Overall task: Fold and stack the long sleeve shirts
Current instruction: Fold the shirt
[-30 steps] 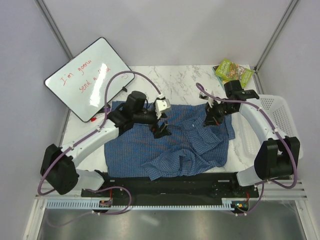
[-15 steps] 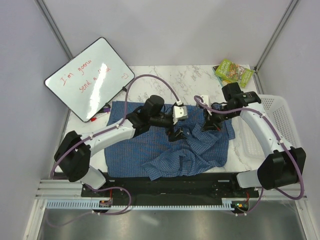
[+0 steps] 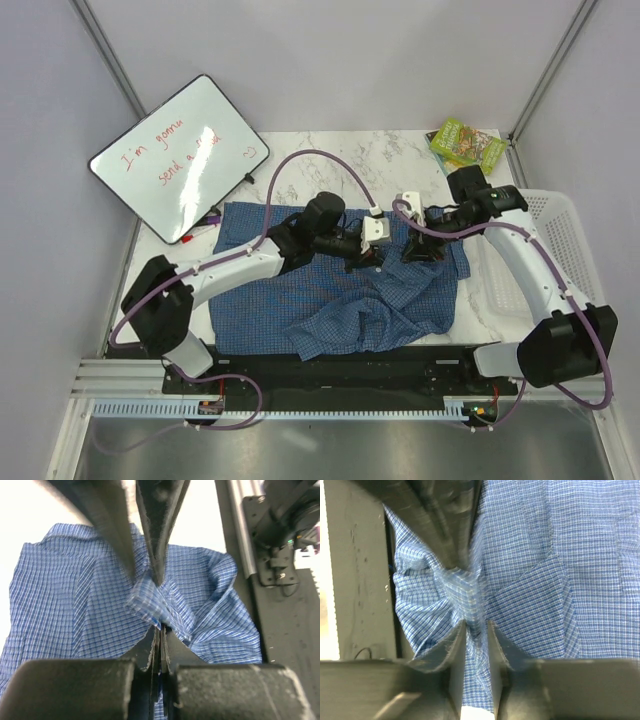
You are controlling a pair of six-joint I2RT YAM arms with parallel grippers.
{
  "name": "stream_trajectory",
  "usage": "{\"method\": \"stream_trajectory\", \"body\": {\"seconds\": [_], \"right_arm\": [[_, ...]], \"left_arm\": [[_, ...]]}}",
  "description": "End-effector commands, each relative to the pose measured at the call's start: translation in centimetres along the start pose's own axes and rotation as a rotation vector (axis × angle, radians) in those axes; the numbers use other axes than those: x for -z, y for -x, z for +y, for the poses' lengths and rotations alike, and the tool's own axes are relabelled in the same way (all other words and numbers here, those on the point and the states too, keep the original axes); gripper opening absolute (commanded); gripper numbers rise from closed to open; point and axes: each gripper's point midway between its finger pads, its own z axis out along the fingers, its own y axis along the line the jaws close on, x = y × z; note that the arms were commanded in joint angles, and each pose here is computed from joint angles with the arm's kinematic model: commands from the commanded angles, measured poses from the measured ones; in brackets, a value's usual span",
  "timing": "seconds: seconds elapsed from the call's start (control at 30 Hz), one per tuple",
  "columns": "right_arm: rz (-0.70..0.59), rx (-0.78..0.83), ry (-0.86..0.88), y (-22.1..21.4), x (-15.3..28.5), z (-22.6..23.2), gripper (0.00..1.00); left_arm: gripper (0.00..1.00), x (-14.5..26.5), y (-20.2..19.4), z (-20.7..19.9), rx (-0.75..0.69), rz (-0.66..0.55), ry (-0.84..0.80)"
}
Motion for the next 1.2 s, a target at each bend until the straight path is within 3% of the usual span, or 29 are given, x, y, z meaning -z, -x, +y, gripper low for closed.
{"method": "stream_trajectory", "body": {"seconds": [0.0, 0.1, 0.23, 0.27, 0.5, 0.67, 0.83, 0.93, 1.07, 1.17], "right_arm": [[-0.143, -0.012, -0.096, 3.2, 2.1, -2.5, 0.38], [-0.214, -0.111, -0.176, 3.4, 4.3, -5.9, 0.53], [-0.238, -0.184, -0.248, 3.1, 6.2, -9.5, 0.58], [-0.237, -0.258, -0.253, 2.4, 6.0, -10.4, 0.59], [-0.18, -0.377, -0.245, -1.1, 4.0, -14.0, 0.51], [-0.17, -0.414, -0.284, -2.2, 3.9, -15.8, 0.5], [-0.15, -0.399, -0.305, -2.6, 4.2, -16.2, 0.52], [-0.16, -0.393, -0.291, -2.6, 3.9, -15.9, 0.51], [-0.187, -0.411, -0.256, -2.6, 3.2, -15.4, 0.48], [-0.202, -0.419, -0.244, -2.6, 2.9, -15.0, 0.42]], "left_arm": [[0.02, 1.4, 5.0, -2.1, 0.006, -0.073, -0.049], [0.02, 3.0, 6.2, -2.0, 0.01, -0.059, 0.001], [0.02, 4.9, 7.0, -2.4, -0.085, -0.025, 0.007], [0.02, 5.2, 6.2, -2.9, -0.097, 0.014, -0.011], [0.02, 6.9, 6.2, -3.4, -0.183, 0.073, -0.02], [0.02, 7.4, 5.3, -0.1, -0.092, 0.12, 0.104], [0.02, 9.6, 6.6, 2.4, -0.047, 0.064, 0.146], [0.02, 10.7, 8.4, -0.3, -0.128, 0.009, 0.031], [0.02, 10.7, 7.6, -5.7, -0.247, 0.061, -0.132], [0.02, 11.1, 7.5, -7.6, -0.29, 0.066, -0.176]]}}
